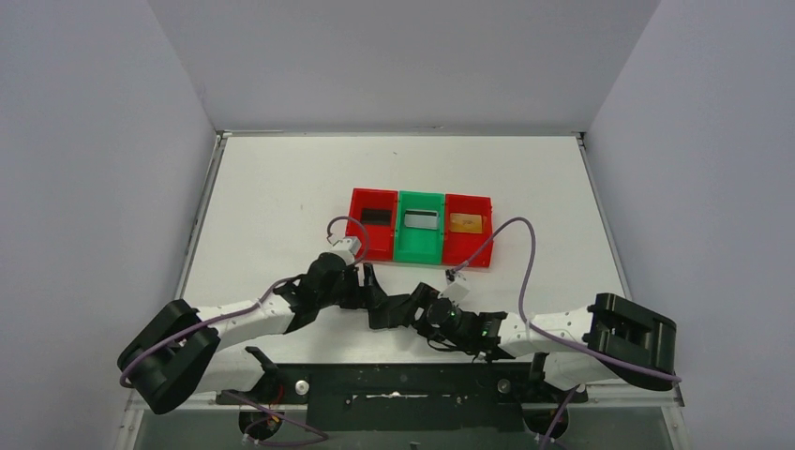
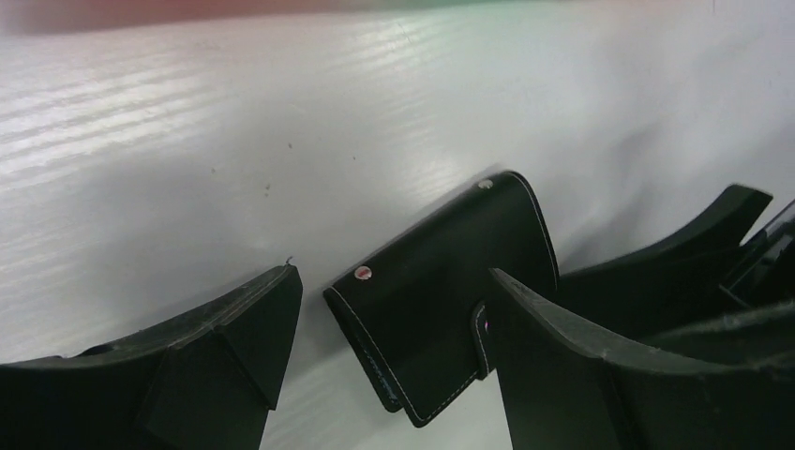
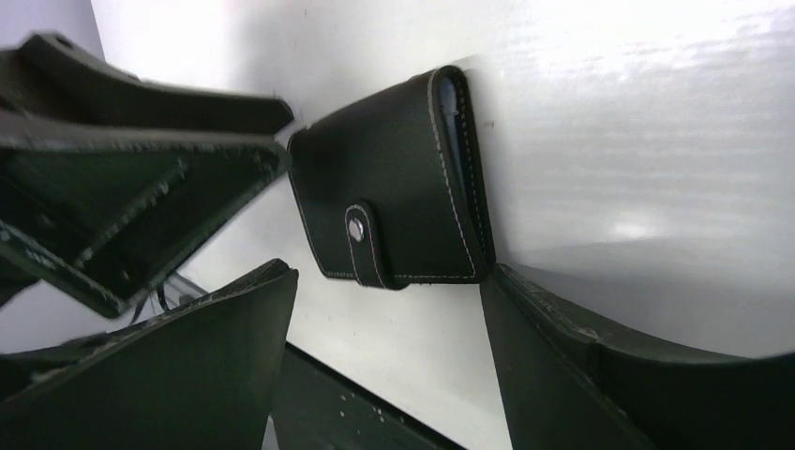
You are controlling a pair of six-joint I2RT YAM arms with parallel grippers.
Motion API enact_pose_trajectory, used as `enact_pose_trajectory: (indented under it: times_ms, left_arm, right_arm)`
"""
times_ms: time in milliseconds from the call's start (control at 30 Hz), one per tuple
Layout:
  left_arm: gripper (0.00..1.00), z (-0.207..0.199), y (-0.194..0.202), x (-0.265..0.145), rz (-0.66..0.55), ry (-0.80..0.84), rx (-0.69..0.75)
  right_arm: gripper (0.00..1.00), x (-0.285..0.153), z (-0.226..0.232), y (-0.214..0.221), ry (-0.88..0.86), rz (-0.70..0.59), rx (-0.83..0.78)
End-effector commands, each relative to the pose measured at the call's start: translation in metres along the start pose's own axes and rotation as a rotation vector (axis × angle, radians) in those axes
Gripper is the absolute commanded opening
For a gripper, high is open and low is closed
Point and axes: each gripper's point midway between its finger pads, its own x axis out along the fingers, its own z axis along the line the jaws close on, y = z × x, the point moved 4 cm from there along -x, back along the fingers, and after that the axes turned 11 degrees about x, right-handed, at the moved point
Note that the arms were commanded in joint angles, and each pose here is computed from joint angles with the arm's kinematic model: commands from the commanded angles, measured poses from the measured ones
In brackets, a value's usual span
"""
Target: Take the credit cards out of the card holder
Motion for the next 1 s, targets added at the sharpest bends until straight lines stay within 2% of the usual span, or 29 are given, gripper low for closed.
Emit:
enact_pose_trajectory:
  times_ms: [0,333,567,667,833,967]
  left_arm:
    - [0.70,-0.021,-0.009,0.002,-0.046,0.140,0.034]
    - [0.67,-0.036,0.022,-0.005,-0.058,0.203,-0.065]
    - [0.66,-0.047,0.039,-0.006,-0.070,0.197,-0.121]
    - [0.63,-0.050,0.042,-0.006,-0.061,0.201,-0.133]
    - [0.60,-0.046,0.044,-0.007,-0.035,0.114,-0.124]
    - [0.60,-0.049,0.039,-0.013,-0.080,0.131,-0.139]
  right_arm:
    - [0.74,0.010,0.009,-0.022,-0.017,-0.075,0.039]
    - [0.75,0.011,0.025,-0.051,-0.101,-0.008,0.007]
    - [0.76,0.016,0.027,-0.073,-0.094,0.003,-0.015]
    - [0.76,0.018,0.036,-0.082,-0.085,0.002,-0.070]
    - [0.82,0.004,0.029,-0.106,0.139,-0.132,-0.207]
    - [0.87,-0.014,0.019,-0.107,0.235,-0.187,-0.234]
